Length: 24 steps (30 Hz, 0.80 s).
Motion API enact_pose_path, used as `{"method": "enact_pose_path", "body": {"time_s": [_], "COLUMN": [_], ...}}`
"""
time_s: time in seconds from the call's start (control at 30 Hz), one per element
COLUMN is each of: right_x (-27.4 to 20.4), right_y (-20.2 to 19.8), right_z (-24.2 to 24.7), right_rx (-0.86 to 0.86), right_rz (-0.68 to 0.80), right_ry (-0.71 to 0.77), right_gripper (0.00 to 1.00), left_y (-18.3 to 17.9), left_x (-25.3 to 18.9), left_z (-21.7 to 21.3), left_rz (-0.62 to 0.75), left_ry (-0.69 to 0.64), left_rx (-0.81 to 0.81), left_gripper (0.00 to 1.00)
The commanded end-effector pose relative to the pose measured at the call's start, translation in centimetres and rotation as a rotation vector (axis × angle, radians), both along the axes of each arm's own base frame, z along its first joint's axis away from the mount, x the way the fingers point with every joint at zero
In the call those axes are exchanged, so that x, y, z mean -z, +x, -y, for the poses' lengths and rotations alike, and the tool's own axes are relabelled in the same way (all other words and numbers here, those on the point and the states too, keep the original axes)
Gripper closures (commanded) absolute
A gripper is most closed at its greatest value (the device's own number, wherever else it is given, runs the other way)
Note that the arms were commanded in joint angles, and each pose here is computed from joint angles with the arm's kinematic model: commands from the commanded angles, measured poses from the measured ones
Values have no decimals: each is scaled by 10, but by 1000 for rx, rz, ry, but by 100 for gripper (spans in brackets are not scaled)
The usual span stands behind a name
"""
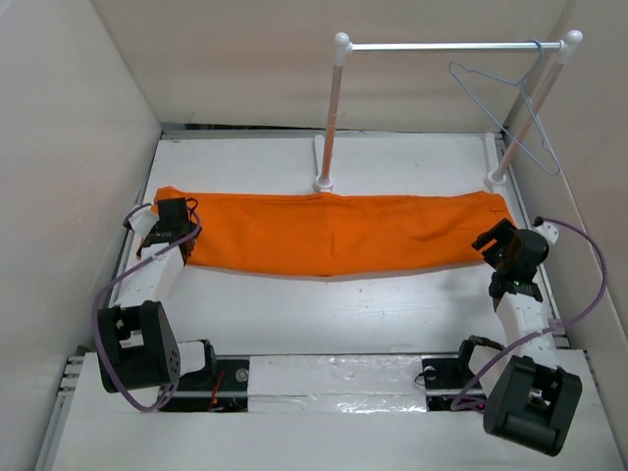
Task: Place the trousers on the hanger
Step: Fold the trousers at the center of the board.
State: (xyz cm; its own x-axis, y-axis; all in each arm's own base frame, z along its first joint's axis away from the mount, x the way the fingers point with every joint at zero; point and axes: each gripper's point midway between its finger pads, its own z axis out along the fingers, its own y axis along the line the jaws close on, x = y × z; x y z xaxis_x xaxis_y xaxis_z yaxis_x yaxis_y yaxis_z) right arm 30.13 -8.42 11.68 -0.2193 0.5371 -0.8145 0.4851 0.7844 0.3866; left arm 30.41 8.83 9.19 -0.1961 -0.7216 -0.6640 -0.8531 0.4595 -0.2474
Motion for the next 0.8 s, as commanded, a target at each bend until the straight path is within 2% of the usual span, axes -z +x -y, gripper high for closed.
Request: {"method": "enact_pose_path", "body": {"time_s": [0.0,0.13,0.23,0.27,0.37,0.47,0.53,0.6,0.63,0.67,0.7,0.73,0.77], "right_x": [7,40,55,73,80,73,71,68,65,65,66,62,61], "right_y": [-8,-15,-8,-8,8,24,26,29,30,30,29,28,26], "right_z": [17,43,42,34,24,16,20,25,28,28,28,28,27], "right_rx": [8,64,15,-2,-32,-43,8,45,52,58,57,56,51], "right_rz": [16,-35,-34,-58,-10,-4,-38,-58,-56,-56,-54,-44,-45], "right_ry": [7,107,232,332,423,419,381,340,333,333,333,325,315], "right_gripper": [19,13,12,12,10,11,14,35,44,62,70,79,91], "left_y": [-12,-19,-16,-12,-9,-10,-10,-12,-11,-13,-14,-14,-20], "left_x": [23,43,50,51,58,66,66,64,57,55,51,44,44], "left_z": [13,13,18,19,22,22,20,15,13,12,9,7,6], "left_rz": [-34,-73,-60,-44,-52,-72,-65,-50,-18,-5,7,35,36], "left_ry": [-93,-105,-130,-137,-153,-155,-154,-129,-120,-112,-97,-89,-92], "left_rx": [-17,-41,-30,-25,-12,-16,-38,-63,-69,-71,-83,-90,-116], "left_gripper": [25,26,26,26,26,28,39,55,82,92,100,100,100]}}
